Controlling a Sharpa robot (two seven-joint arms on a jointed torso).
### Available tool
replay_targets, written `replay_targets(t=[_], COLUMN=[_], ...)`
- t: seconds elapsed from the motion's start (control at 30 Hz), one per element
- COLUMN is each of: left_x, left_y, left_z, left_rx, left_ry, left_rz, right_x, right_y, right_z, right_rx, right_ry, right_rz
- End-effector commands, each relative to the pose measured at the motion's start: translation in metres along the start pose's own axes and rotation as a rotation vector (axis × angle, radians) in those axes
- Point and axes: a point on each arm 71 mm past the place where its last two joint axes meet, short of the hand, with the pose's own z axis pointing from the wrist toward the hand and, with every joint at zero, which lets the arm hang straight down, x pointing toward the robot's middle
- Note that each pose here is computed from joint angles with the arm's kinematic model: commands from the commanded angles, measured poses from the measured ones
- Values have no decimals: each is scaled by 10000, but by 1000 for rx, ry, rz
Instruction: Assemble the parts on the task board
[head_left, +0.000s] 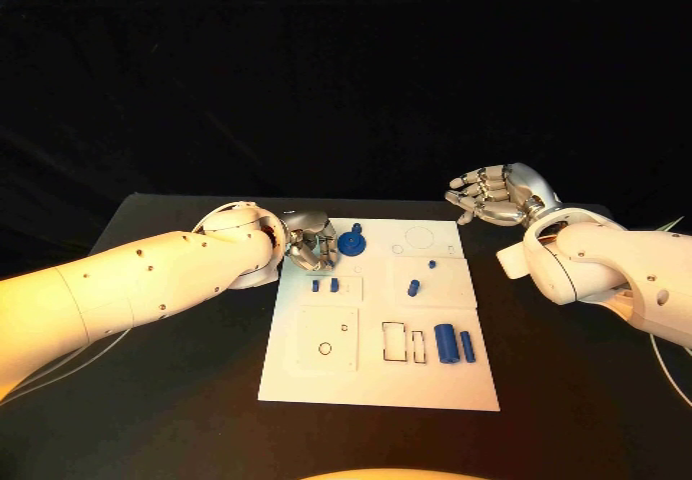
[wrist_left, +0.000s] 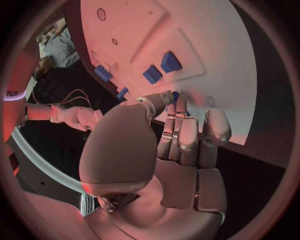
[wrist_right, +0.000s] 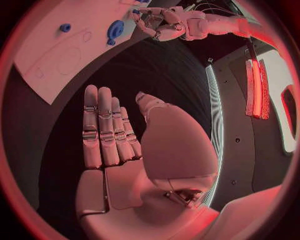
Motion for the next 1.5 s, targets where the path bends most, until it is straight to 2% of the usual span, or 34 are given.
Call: replay_targets(t=[0.03, 1.07, 1.5], left_x=[66, 22, 27], left_y=[-16, -11, 9], left_z=[11, -2, -9], left_rx=[2, 19, 6], left_ry=[39, -20, -9], left_rz=[-4, -27, -28], right_x=[7, 1, -12], right_y=[13, 17, 8], right_z=[-3, -1, -6], right_rx=[-16, -24, -23], right_ry=[5, -2, 2], right_rz=[-2, -3, -15])
